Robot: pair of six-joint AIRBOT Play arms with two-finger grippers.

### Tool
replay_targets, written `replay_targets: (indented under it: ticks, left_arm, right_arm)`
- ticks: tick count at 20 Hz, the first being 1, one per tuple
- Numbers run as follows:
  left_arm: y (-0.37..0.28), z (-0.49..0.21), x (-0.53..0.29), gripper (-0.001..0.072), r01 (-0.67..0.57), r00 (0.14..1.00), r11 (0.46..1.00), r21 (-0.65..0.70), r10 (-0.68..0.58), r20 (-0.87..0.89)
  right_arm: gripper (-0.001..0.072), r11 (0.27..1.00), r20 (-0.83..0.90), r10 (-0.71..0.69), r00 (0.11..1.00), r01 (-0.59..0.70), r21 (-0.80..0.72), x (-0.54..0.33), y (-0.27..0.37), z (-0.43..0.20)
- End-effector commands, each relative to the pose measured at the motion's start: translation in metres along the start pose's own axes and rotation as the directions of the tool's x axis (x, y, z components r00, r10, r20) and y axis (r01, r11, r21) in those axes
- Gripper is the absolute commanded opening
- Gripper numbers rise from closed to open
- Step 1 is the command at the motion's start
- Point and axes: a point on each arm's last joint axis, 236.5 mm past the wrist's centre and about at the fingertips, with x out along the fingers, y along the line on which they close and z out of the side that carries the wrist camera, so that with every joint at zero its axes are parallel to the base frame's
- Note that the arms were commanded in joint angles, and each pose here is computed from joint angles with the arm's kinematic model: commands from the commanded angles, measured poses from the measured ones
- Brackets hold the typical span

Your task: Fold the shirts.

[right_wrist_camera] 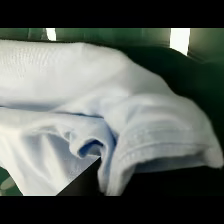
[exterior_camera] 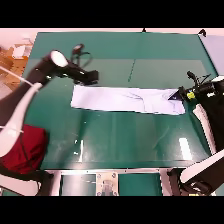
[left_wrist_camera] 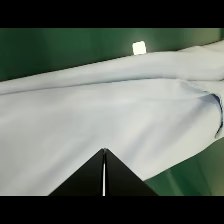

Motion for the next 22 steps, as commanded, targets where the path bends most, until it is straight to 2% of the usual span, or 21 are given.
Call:
replay_targets:
  ticks: [1, 7, 14, 17, 22]
  left_arm:
    - [-0.05, -0.011, 0.066, 0.0023, 0.031, 0.997, 0.994, 0.107, -0.038, 0.06]
    - [-0.104, -0.049, 0.15, 0.0023, 0.095, 0.995, 0.97, 0.225, -0.088, -0.038]
    - [-0.115, -0.056, 0.181, 0.0023, 0.151, 0.986, 0.97, 0.19, -0.134, -0.099]
    - [-0.12, -0.06, 0.184, 0.0023, 0.181, 0.98, 0.972, 0.149, -0.165, -0.112]
    - [-0.114, -0.038, 0.15, 0.0023, 0.16, 0.981, 0.961, 0.226, -0.129, -0.146]
  right_arm:
    - [0.0017, 0.999, -0.044, 0.041, 0.998, -0.041, -0.008, -0.015, 0.038, -0.004]
    - [0.0017, 0.992, -0.036, -0.003, 0.999, -0.002, -0.125, -0.07, 0.145, -0.01]
    - [0.0016, 0.94, 0.027, 0.001, 1.0, 0.008, -0.341, -0.101, 0.267, -0.029]
    - [0.0016, 0.936, 0.022, -0.002, 1.0, 0.009, -0.351, -0.095, 0.28, -0.03]
    - [0.0016, 0.95, 0.022, -0.008, 1.0, 0.014, -0.313, -0.093, 0.276, -0.027]
